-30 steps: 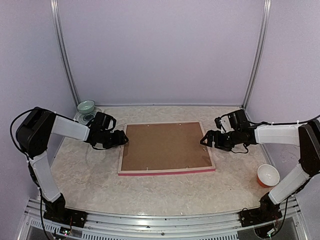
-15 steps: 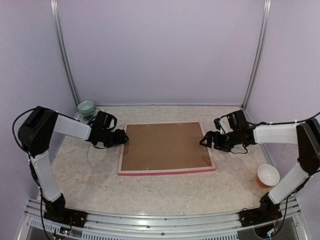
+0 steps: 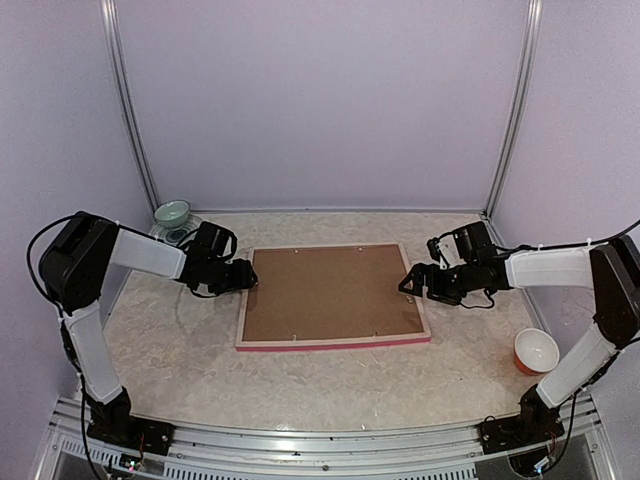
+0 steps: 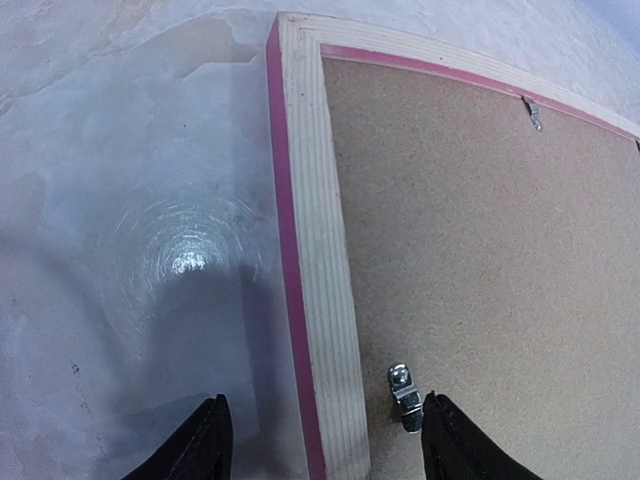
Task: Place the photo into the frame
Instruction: Press the fastener onto the backboard.
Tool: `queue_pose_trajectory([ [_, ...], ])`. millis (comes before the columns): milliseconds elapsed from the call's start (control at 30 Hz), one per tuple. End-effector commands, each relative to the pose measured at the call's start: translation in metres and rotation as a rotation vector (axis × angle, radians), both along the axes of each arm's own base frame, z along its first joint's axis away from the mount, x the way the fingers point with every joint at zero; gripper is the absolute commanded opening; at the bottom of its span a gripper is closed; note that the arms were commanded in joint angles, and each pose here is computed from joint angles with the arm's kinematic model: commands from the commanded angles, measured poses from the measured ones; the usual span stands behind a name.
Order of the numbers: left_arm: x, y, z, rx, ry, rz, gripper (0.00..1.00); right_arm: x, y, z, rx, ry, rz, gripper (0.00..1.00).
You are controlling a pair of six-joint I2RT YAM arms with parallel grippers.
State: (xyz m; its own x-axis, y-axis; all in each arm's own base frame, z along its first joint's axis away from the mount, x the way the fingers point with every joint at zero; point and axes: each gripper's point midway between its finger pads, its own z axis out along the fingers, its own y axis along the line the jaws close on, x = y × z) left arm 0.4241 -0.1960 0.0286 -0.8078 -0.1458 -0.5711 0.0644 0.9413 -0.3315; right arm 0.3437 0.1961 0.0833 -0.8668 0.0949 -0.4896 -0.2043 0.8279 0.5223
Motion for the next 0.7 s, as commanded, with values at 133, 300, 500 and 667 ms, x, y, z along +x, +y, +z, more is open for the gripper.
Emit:
queue_pose_trajectory([
  [133, -0.0164, 0.0037, -0.0264, 0.066, 0.094, -0.012, 0.65, -0.0014, -0.0043, -0.0051, -0.001, 0.002, -0.004, 0.99],
  [300, -0.0159, 0.0004, -0.0264, 0.075, 0.097, -0.021, 0.65, -0.002, -0.0046, -0.0043, -0.001, -0.001, -0.004, 0.99],
  [500, -0.0178, 0.0017, -0.0304, 0.087, 0.111, -0.015, 0.65, -0.0023, -0.0055, -0.0033, -0.001, -0.004, -0.006, 0.99],
  [667, -0.0185, -0.0004, -0.0311, 0.092, 0.117, -0.021, 0.64, -0.0024, -0.0059, -0.0033, 0.0, -0.005, -0.006, 0.99],
])
